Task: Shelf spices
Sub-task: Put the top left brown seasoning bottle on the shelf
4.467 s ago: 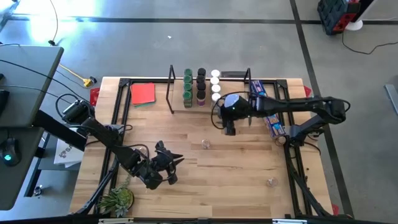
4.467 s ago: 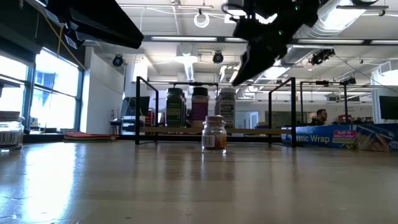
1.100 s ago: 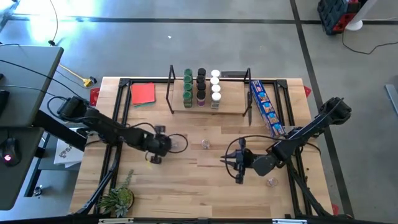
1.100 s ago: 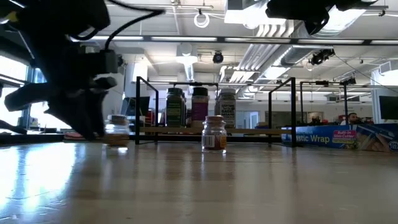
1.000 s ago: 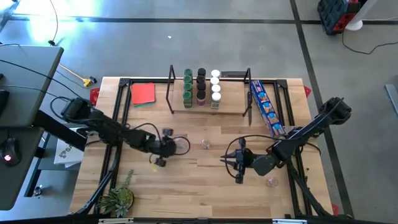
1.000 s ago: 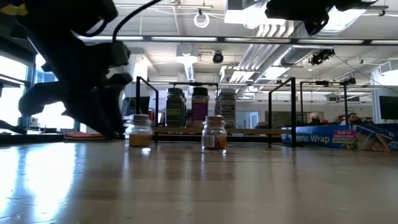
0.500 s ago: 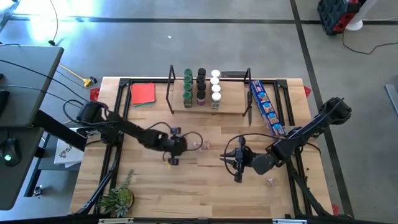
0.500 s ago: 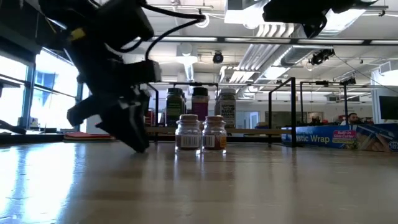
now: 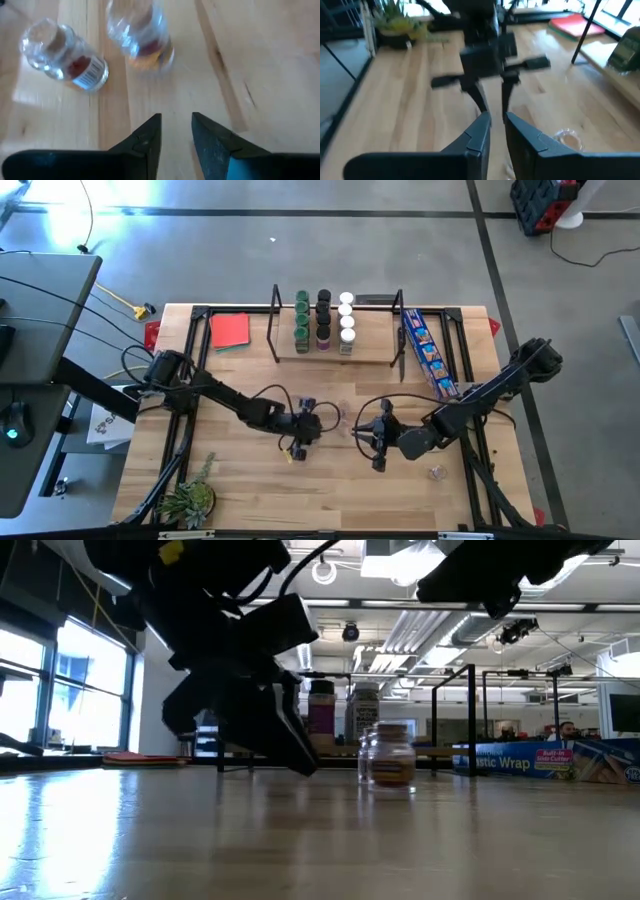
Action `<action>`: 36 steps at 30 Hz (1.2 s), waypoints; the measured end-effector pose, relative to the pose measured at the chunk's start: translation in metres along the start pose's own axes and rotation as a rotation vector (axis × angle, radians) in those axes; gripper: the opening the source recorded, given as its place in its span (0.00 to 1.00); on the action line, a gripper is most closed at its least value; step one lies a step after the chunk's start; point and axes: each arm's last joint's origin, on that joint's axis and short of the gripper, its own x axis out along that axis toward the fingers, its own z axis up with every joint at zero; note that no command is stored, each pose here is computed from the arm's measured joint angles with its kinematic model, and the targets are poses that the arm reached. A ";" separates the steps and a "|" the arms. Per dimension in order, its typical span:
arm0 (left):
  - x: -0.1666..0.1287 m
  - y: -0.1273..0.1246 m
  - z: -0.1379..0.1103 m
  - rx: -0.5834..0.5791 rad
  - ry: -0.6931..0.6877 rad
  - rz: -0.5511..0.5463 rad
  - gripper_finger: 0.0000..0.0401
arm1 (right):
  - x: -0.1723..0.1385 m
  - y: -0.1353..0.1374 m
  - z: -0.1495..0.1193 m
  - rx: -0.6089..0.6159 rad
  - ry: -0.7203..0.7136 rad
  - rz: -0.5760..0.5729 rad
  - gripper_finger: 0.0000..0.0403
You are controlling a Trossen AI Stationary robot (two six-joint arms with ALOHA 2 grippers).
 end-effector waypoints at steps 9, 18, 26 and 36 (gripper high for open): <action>-0.022 -0.038 -0.013 -0.136 0.117 0.095 0.26 | 0.021 -0.016 -0.010 -0.048 0.123 0.015 0.44; -0.030 -0.062 -0.018 -0.166 0.083 0.181 0.26 | 0.062 -0.027 -0.044 -0.078 0.232 -0.093 0.61; -0.032 -0.064 -0.018 -0.164 0.067 0.202 0.26 | 0.074 -0.024 -0.058 -0.052 0.258 -0.077 0.56; -0.031 -0.064 -0.016 -0.174 0.050 0.198 0.26 | 0.074 -0.014 -0.043 -0.006 0.205 -0.049 0.40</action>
